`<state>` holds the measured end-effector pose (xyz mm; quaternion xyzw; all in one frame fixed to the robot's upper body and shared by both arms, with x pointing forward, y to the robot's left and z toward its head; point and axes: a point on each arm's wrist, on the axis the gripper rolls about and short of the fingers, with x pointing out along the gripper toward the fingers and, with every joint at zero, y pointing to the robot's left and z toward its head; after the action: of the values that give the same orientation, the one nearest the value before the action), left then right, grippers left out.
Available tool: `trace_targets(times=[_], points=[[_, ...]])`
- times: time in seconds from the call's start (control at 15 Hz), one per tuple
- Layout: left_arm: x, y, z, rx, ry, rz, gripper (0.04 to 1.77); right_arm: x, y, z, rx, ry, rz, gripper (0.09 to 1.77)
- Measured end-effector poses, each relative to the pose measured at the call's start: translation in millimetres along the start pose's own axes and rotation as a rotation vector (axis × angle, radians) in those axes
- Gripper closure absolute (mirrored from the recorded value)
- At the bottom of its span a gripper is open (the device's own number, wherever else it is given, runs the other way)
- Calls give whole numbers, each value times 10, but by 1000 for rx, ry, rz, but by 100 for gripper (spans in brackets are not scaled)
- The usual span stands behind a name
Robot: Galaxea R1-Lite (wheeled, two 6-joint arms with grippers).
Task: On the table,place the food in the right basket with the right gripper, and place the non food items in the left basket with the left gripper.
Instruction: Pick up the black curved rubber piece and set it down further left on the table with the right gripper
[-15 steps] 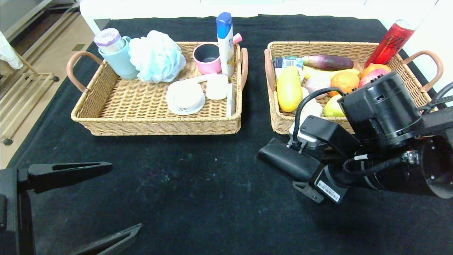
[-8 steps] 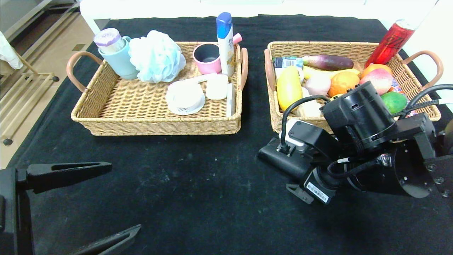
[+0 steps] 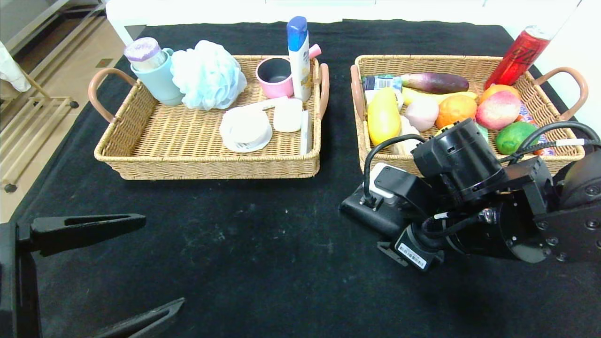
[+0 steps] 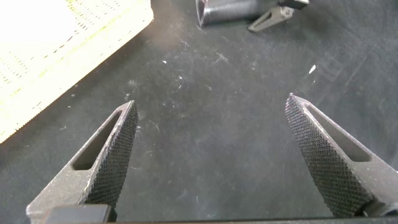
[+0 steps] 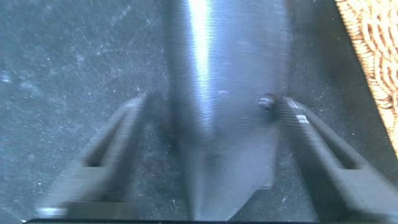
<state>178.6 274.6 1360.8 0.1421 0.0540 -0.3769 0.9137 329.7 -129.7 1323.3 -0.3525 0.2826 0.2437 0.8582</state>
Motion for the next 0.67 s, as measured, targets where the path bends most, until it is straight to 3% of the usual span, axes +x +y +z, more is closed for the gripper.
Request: trace_targets(times=[0.2,0.33,0.47,0.67], points=[[-4,-1,1,0,-2,0,9,14,11,-13,-3,7,2,84],[-5,-1,1,1,-2,-1,9,13,15,-15,-5,8,3,101],[-5,-3,-2,0,-2,-2,9,12,17,-15,-6,8,4,115],[-5,-3,-3,0,-1,-2,9,12,15,-15,-6,7,4,115]])
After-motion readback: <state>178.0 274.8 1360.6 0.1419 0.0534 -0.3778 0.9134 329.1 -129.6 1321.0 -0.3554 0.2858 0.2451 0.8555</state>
